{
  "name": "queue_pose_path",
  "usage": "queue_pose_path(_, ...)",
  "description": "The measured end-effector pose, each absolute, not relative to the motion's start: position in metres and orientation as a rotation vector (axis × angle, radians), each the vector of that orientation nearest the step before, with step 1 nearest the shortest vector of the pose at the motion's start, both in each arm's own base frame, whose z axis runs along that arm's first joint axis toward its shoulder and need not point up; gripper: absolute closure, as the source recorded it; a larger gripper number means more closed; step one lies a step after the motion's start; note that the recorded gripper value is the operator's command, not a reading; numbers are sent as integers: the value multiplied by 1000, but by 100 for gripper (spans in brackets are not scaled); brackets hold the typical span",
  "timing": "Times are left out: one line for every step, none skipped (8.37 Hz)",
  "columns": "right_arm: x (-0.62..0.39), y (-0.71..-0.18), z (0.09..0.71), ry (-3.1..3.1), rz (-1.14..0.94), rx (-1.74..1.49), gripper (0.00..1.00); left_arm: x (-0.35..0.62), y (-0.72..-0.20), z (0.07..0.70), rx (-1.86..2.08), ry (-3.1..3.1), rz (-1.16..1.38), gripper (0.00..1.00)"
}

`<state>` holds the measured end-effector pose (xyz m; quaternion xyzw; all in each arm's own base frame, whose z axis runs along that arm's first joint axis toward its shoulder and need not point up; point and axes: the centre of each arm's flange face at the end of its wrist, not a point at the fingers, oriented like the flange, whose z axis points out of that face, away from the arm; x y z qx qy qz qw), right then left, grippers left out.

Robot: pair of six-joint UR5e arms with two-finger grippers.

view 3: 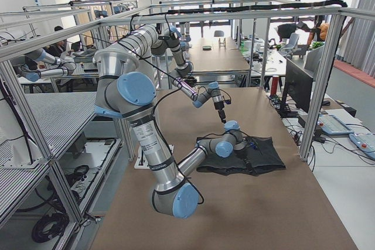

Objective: Fold clothes
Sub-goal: 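Release and move the left gripper to the corner nearest the robot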

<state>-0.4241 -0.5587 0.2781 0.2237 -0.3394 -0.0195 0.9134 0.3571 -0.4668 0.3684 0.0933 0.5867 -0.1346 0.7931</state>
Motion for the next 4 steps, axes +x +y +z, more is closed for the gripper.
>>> queue_pose_path(-425,-554,273,-716,-21,458,7,379,-434,370,157,1277,-349,6)
queue_pose_path(-424,-550,267,-739,27,445,7,403,-405,371,124,1284,-412,6)
queue_pose_path(-423,-546,262,-770,102,420,8,427,-378,374,107,1284,-475,6)
queue_pose_path(-423,-539,254,-812,201,384,9,446,-356,376,100,1282,-528,6)
